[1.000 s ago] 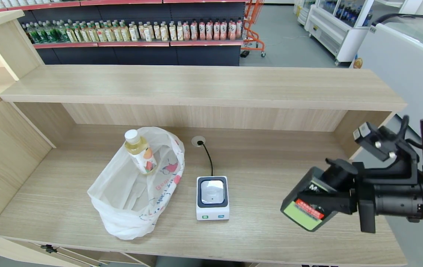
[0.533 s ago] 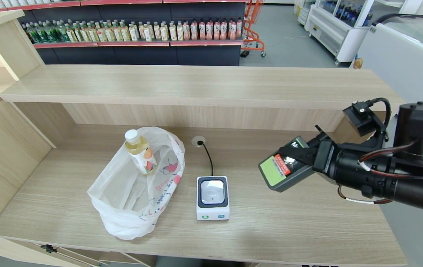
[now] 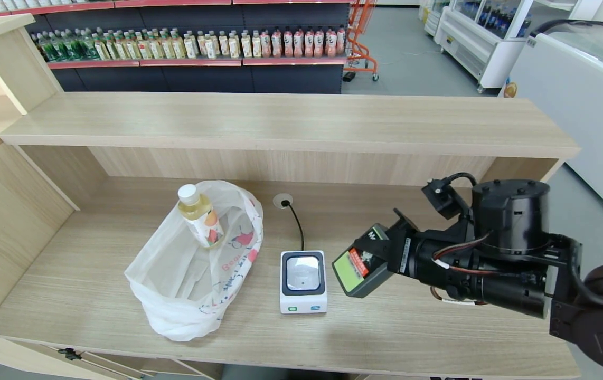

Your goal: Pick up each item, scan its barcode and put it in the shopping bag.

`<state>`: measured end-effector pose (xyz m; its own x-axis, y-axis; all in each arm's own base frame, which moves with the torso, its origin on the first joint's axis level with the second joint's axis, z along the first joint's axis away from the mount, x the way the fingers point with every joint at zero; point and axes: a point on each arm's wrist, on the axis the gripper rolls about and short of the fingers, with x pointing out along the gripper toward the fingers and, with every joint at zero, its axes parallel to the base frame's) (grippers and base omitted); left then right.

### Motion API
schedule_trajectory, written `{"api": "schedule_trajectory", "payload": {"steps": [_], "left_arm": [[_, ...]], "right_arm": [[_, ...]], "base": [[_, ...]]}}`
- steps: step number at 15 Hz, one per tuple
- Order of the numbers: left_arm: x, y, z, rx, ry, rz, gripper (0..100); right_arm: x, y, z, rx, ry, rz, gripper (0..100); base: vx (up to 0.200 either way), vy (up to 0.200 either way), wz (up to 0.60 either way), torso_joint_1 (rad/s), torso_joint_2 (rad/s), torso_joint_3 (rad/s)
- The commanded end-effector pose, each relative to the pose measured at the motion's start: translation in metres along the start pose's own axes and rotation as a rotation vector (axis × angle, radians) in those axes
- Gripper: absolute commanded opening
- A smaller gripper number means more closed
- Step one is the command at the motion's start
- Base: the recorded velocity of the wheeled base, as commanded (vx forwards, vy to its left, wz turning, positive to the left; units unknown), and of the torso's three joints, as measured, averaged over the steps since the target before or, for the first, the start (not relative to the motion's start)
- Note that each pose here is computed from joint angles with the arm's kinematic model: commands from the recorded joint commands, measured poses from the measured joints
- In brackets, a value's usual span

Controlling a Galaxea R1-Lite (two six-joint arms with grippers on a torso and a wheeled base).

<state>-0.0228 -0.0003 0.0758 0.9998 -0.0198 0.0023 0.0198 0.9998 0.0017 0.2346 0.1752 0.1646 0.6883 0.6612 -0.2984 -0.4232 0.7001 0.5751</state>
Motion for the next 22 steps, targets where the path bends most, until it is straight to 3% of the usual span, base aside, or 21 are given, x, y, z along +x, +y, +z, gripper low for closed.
{"api": "schedule_trajectory", "payload": {"steps": [1,4,10,22], "left_arm": [[0.0,0.0,0.0,0.0,0.001,0.0,100],[0.0,0.0,0.0,0.0,0.001,0.0,100],[0.0,0.0,0.0,-0.002,0.001,0.0,100],[0.0,0.0,0.0,0.0,0.001,0.0,100]], "right_arm": [[0.011,-0.005,-0.008,-0.001,0.035,-0.017,0],[0.026,-0.01,-0.012,-0.024,0.01,-0.003,0],[0.035,-0.011,-0.018,-0.035,0.03,-0.003,0],[0.06,-0.038,-0.02,-0.163,0.059,-0.046,0]], "base": [[0.0,0.0,0.0,0.0,0.0,0.0],[0.0,0.0,0.0,0.0,0.0,0.0],[0.0,0.2,0.0,0.006,0.0,0.002],[0.0,0.0,0.0,0.0,0.0,0.0]]}}
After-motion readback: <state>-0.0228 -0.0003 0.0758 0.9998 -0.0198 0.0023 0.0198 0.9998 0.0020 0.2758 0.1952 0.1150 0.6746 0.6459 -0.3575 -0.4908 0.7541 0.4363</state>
